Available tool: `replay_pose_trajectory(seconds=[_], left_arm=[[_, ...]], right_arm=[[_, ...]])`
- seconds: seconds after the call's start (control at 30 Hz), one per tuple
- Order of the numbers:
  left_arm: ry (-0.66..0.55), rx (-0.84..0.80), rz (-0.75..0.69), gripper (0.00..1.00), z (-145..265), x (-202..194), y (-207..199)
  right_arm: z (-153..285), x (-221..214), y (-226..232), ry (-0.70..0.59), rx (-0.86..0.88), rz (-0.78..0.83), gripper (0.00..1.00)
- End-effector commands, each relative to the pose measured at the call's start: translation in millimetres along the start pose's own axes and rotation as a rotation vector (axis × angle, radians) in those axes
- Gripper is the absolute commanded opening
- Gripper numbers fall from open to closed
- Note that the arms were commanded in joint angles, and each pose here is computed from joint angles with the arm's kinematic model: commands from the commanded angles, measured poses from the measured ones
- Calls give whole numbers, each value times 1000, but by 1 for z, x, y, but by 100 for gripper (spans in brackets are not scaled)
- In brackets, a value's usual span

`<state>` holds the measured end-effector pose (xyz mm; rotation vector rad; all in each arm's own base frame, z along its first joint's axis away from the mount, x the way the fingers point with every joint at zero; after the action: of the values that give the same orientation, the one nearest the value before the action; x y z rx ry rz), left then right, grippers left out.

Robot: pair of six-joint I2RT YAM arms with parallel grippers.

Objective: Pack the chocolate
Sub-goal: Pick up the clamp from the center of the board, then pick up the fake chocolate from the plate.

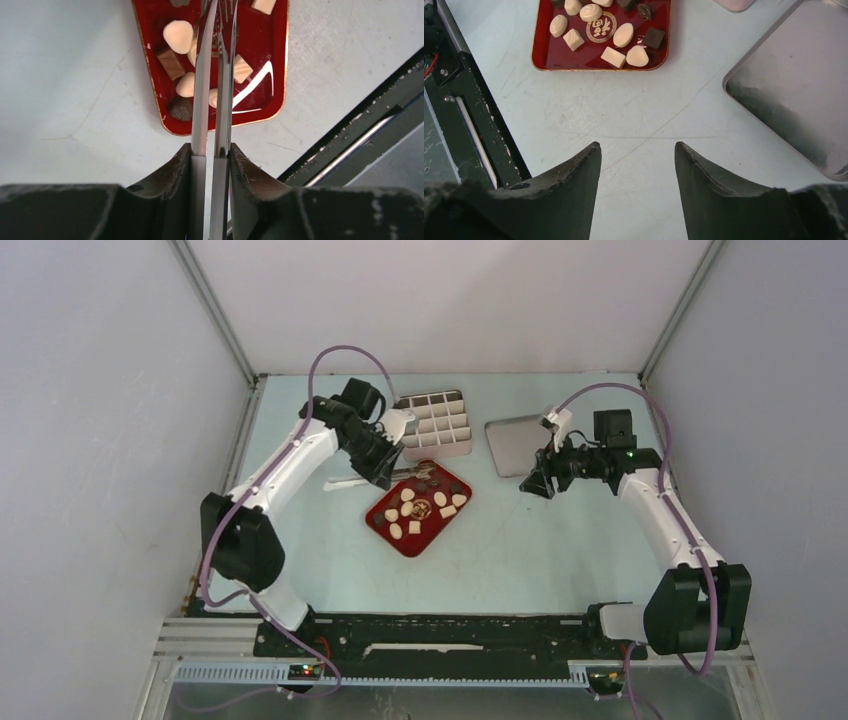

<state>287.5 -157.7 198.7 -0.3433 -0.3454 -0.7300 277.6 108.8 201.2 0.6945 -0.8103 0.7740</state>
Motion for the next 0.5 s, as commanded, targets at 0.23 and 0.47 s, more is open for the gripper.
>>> replay_pose_trajectory(seconds=[0.23, 0.47], left_arm=[[33, -92, 62, 42, -1, 2, -24], [82, -65, 63, 47, -20, 4, -30]], right_arm=[[-3, 0, -6, 3, -5, 38, 59], [-5, -3, -6, 15, 0, 37, 59]])
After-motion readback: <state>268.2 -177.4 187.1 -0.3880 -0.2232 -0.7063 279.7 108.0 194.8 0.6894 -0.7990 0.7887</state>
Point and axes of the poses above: each gripper's point midway between its finger pads, its own z axis back along the fingers, its own y axis along the line the jaws close on, x = y × z, the point moved 4 cm from there along z, back along the fingers, and after that the axes turned 2 degrees about z, right-handed, at the moved point
